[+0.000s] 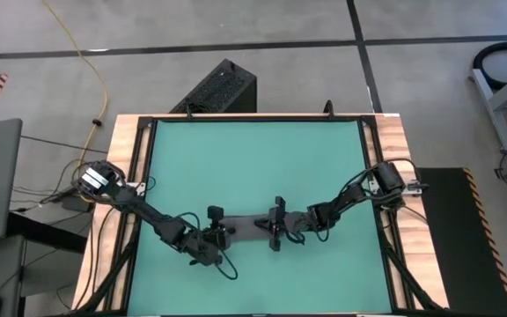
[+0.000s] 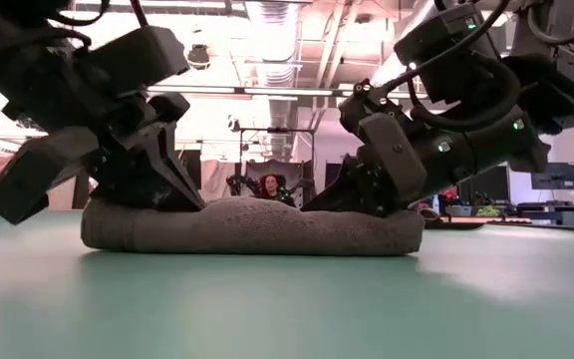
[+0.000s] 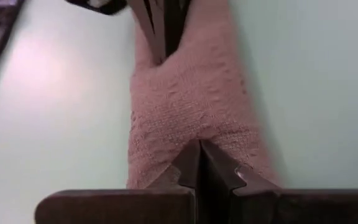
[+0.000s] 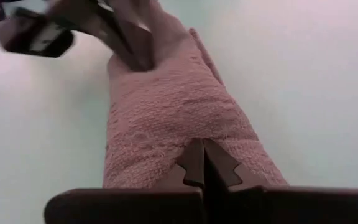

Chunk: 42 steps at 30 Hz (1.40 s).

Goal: Roll towel
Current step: Roll the gray towel

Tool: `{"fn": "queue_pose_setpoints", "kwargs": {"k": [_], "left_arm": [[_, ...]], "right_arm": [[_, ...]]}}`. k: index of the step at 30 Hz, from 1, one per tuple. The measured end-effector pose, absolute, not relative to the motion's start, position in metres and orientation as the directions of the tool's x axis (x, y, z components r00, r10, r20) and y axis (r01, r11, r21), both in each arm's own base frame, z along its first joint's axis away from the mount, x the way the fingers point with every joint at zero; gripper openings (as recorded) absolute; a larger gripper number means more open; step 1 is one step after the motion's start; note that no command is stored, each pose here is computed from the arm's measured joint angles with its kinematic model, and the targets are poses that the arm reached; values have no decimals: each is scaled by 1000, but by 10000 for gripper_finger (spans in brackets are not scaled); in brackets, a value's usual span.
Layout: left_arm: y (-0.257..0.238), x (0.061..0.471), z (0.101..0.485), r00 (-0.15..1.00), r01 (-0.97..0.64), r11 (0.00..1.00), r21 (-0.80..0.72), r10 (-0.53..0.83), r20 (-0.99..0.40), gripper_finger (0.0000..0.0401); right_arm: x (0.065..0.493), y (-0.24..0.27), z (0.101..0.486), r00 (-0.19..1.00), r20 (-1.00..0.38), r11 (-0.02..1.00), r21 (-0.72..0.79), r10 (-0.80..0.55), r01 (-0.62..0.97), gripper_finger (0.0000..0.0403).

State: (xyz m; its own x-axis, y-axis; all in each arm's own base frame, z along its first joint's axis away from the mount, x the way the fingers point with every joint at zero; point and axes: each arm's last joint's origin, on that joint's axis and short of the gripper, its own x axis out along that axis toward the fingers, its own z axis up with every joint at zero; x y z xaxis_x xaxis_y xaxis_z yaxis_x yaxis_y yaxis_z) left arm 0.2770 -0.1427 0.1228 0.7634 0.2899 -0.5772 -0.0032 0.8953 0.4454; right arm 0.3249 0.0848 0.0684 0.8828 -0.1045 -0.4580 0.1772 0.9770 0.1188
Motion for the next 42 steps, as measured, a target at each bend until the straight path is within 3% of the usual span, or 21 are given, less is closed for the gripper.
{"fn": "queue_pose_setpoints", "kwargs": {"k": [4,9,16,21,29,42], "left_arm": [[-153,277,133,793,-85,887,454,336,-508,0],[-162,278,147,840,-296,895,335,411,-354,0],[-149,284,140,865,-188,953,236,274,-419,0],[-121,274,122,861,-295,939,178,342,-376,0],[-104,245,100,874,-348,937,-6,322,-363,0],[-105,243,90,867,-343,939,-9,313,-389,0]], "right_arm": [[321,89,64,858,-503,968,145,-107,206,15],[317,96,63,858,-499,969,126,-123,213,15],[317,97,63,860,-496,971,121,-121,206,15],[317,97,63,860,-497,972,122,-113,199,15],[317,97,62,860,-499,973,126,-106,193,15],[316,97,61,851,-514,969,138,-107,205,15]]}}
